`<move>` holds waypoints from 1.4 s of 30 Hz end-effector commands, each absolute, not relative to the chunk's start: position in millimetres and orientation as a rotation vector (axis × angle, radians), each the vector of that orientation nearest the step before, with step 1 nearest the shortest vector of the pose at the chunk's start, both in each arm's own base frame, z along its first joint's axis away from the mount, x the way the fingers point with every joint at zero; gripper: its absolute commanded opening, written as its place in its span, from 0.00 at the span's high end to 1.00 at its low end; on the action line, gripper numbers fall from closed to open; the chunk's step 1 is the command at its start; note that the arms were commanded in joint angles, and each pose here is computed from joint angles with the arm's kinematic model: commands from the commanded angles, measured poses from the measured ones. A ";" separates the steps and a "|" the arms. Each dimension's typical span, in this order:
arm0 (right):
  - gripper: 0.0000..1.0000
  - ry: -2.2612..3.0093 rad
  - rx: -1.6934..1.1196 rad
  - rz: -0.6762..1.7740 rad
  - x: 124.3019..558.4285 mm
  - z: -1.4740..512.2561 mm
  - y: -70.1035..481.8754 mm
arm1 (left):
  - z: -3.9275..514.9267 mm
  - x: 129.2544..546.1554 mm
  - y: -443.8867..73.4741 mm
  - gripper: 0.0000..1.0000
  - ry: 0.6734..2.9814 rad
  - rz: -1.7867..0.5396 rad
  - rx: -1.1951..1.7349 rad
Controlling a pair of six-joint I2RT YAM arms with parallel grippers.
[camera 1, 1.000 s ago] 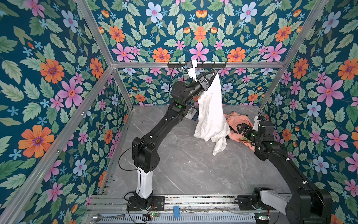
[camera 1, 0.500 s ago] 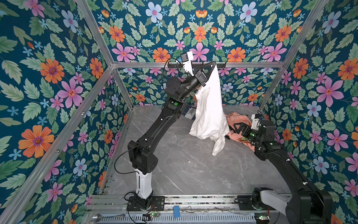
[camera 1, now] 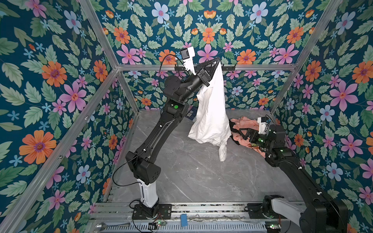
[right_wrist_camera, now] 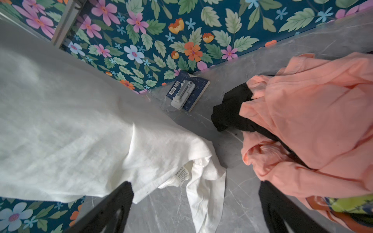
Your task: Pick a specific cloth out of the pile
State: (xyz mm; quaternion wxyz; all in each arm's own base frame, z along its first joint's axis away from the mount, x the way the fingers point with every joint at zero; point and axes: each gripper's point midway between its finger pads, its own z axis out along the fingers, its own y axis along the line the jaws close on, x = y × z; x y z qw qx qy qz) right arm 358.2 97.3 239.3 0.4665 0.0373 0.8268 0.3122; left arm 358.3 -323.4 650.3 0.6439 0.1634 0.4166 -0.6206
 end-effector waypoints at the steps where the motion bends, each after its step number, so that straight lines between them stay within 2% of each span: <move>1: 0.02 2.013 -0.024 0.762 357.3 243.4 112.6 | 665.9 347.2 -310.7 1.00 0.882 -1.364 0.374; 7: 0.07 1.945 -0.219 0.757 351.2 245.5 135.8 | 675.6 334.3 -303.6 1.00 0.856 -1.356 0.385; 9: 0.17 1.840 -0.373 0.745 345.8 253.9 151.0 | 678.9 330.0 -301.1 1.00 0.844 -1.349 0.392; 13: 0.24 1.693 -0.616 0.749 335.8 268.1 171.6 | 680.7 326.3 -298.2 1.00 0.843 -1.340 0.394; 17: 0.23 1.660 -0.653 0.721 342.6 262.3 175.2 | 680.4 322.2 -296.6 1.00 0.841 -1.343 0.396; 21: 0.17 1.669 -0.723 0.634 350.0 243.3 186.5 | 678.7 320.2 -296.1 1.00 0.843 -1.351 0.398; 25: 0.14 1.715 -0.774 0.651 354.7 218.1 200.8 | 680.0 317.4 -295.5 1.00 0.839 -1.356 0.405; 27: 0.10 1.728 -0.798 0.671 354.4 206.4 208.1 | 680.9 316.1 -293.9 1.00 0.836 -1.352 0.402; 28: 0.01 1.734 -0.806 0.675 356.1 200.3 211.2 | 681.0 315.2 -293.6 1.00 0.835 -1.352 0.404; 42: 0.01 1.778 -0.765 0.735 389.2 166.7 238.7 | 681.2 310.9 -290.2 1.00 0.834 -1.348 0.401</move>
